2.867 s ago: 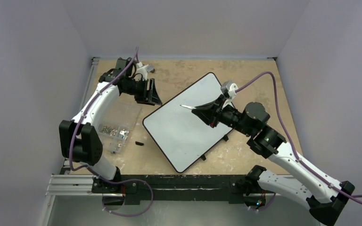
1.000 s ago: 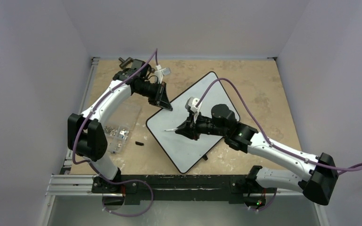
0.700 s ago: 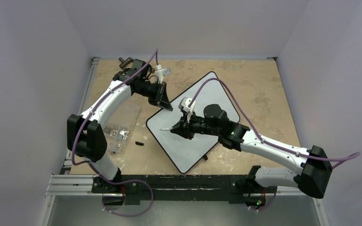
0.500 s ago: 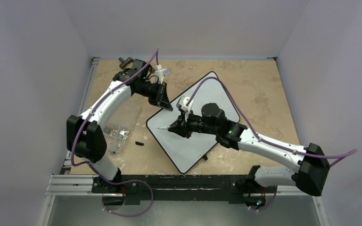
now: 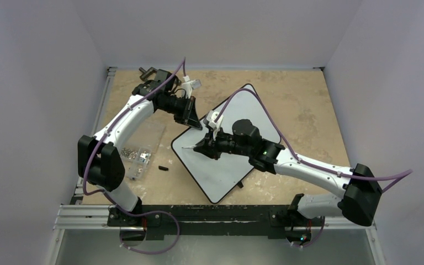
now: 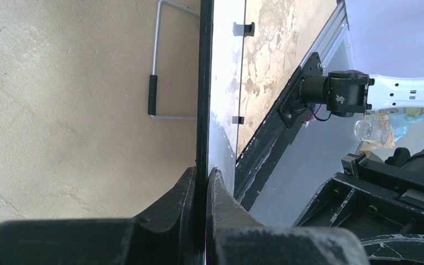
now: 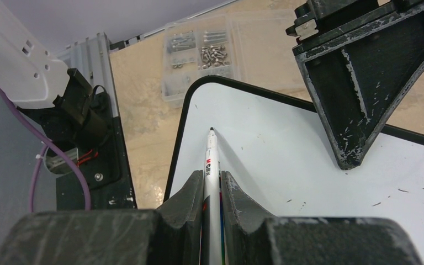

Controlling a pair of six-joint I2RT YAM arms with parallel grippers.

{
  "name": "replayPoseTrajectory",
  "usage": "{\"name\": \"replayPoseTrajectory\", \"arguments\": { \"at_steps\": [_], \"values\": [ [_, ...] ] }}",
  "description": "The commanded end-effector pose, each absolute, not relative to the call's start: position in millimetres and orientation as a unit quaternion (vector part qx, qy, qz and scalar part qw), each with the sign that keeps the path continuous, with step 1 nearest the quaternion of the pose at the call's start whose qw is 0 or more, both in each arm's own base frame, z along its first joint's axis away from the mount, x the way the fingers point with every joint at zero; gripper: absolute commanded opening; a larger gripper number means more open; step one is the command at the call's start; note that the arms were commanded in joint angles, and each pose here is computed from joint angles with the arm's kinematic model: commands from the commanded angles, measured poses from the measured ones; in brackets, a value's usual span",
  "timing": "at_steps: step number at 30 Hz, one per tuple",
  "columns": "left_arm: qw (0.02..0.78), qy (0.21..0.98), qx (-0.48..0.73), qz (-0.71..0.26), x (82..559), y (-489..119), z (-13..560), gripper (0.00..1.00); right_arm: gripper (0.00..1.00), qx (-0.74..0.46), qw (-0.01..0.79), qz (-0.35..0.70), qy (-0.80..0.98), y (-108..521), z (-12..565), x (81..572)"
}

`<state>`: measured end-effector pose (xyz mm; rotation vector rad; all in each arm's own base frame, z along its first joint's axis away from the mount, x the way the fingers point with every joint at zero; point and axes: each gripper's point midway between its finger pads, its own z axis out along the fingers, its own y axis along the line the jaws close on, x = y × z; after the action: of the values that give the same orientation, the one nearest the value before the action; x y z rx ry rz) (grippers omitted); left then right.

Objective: Write a sentence on the whiteboard

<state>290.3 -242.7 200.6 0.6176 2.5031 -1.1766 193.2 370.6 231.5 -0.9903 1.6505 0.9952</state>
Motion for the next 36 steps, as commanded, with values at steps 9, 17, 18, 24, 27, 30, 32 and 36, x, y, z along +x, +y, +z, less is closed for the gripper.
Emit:
{"name": "replayPoseTrajectory", "arguments": {
  "at_steps": [9, 17, 18, 24, 27, 30, 32, 36],
  "values": [
    [0.220, 0.893, 0.216, -0.327, 312.4, -221.8, 203.9, 0.00, 0.00, -0.391, 0.501, 0.399, 0.661, 371.5, 242.9, 201.6],
    [0.221, 0.893, 0.217, -0.326, 311.6, -222.1, 203.9, 0.00, 0.00, -0.383, 0.499, 0.382, 0.677, 364.7, 230.1, 205.1],
    [0.220, 0.893, 0.217, -0.326, 311.2, -222.3, 203.5, 0.00, 0.00, -0.381, 0.499, 0.380, 0.679, 363.5, 229.5, 205.8],
    [0.220, 0.893, 0.217, -0.326, 310.6, -222.1, 204.0, 0.00, 0.00, -0.353, 0.515, 0.350, 0.698, 351.2, 228.4, 216.6],
    [0.221, 0.893, 0.218, -0.327, 310.2, -222.5, 204.7, 0.00, 0.00, -0.339, 0.522, 0.337, 0.706, 346.0, 229.2, 222.5],
    [0.221, 0.893, 0.218, -0.326, 309.8, -222.3, 204.8, 0.00, 0.00, -0.328, 0.528, 0.325, 0.713, 342.5, 229.9, 228.1],
    [0.221, 0.893, 0.218, -0.326, 309.4, -222.5, 204.6, 0.00, 0.00, -0.325, 0.530, 0.322, 0.714, 341.7, 230.7, 229.6],
    [0.223, 0.893, 0.218, -0.326, 309.4, -222.4, 205.2, 0.00, 0.00, -0.327, 0.528, 0.326, 0.713, 341.9, 234.2, 227.7]
  ]
}}
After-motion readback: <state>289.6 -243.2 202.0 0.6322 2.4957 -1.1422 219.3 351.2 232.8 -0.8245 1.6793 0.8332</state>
